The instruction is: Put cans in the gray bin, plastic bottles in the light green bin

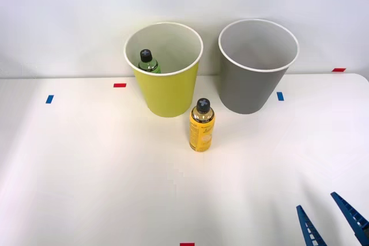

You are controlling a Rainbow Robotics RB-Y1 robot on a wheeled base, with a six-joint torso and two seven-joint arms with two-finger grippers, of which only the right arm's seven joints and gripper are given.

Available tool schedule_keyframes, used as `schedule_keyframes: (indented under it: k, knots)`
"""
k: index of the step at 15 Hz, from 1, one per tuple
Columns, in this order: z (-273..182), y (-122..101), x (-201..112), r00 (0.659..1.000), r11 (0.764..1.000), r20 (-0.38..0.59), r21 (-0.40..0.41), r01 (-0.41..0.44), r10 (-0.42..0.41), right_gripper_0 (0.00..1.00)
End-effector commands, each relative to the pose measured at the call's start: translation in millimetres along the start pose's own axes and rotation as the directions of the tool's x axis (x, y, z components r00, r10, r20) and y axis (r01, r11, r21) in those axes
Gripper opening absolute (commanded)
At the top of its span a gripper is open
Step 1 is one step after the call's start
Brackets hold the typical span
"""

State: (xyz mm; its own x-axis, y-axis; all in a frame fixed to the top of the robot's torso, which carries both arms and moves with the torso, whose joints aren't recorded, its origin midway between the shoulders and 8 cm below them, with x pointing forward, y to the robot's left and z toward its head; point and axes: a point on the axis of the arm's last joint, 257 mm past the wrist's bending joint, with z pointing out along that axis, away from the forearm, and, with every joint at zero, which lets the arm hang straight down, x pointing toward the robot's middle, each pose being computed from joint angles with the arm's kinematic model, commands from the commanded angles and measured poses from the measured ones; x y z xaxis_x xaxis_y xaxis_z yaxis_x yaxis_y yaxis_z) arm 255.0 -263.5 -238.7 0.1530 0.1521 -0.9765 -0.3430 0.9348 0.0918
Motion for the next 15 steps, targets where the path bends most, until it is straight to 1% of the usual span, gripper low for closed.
schedule_keyframes:
  k: [1,15]
  knots:
    - [0.0,0.0,0.0,1.000,1.000,0.000,0.000,0.000,0.000,0.82]
    - [0.0,0.0,0.0,1.000,1.000,0.000,0.000,0.000,0.000,0.82]
